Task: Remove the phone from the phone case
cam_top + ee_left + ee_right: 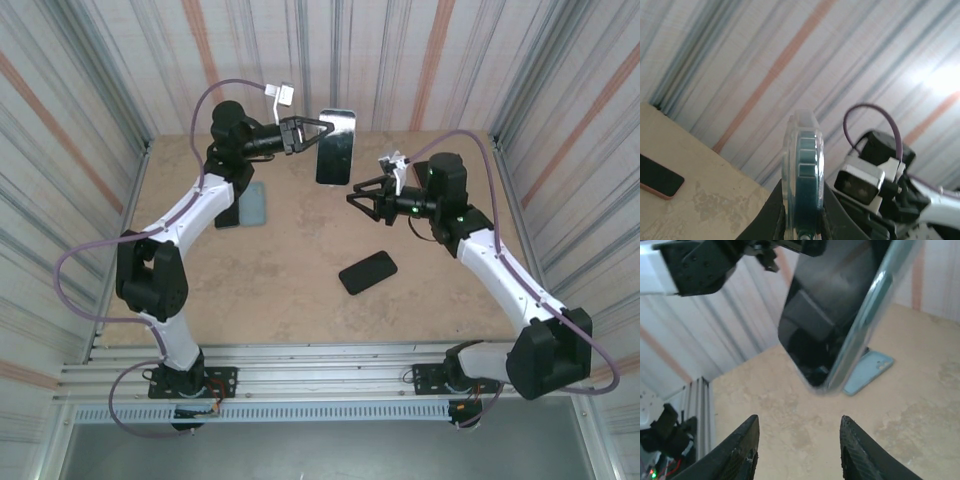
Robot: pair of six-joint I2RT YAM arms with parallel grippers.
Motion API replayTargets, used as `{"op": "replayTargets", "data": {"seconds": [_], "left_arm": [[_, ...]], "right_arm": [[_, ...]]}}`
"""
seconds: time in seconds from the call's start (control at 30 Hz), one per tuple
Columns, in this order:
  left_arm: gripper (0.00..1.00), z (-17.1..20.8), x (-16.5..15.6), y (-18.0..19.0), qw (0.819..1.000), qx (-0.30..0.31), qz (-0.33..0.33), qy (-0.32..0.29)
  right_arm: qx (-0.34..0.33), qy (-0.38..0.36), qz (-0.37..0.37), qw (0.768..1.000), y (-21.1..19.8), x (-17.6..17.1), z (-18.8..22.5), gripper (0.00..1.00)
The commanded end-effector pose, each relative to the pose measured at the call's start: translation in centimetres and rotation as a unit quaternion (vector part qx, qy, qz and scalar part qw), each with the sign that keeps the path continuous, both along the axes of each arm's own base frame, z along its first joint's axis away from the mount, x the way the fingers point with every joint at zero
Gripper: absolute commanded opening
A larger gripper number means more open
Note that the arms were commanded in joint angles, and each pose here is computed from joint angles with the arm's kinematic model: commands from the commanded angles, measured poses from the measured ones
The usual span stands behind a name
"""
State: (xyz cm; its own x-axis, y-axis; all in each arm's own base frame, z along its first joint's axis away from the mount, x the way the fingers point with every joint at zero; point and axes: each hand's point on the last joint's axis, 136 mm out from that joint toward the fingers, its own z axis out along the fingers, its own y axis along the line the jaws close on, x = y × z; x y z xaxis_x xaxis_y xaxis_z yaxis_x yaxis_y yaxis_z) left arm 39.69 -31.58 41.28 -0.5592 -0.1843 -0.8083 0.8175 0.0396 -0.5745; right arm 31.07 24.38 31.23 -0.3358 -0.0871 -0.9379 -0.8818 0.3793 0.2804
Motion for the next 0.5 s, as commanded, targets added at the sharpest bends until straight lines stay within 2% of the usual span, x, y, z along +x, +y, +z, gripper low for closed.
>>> {"op": "replayTargets", "data": {"seconds": [0.0, 0.2, 0.47], "left_arm": [[0.00, 2.9, -3.0, 0.1, 0.991, -0.003, -0.052, -0.123], [0.00, 2.7, -3.5, 0.2, 0.990, 0.007, -0.060, -0.130], [0.00, 2.6, -3.4, 0.1, 0.990, 0.007, -0.063, -0.129]], "right_arm": [[-0.045, -0.018, 0.077, 0.996, 0.6, -1.1, -1.9, 0.42], [-0.036, -0.029, 0.118, 0.992, 1.8, -0.4, -1.1, 0.34], [-0.018, -0.040, 0.134, 0.990, 2.5, -0.2, -0.4, 0.26]]}}
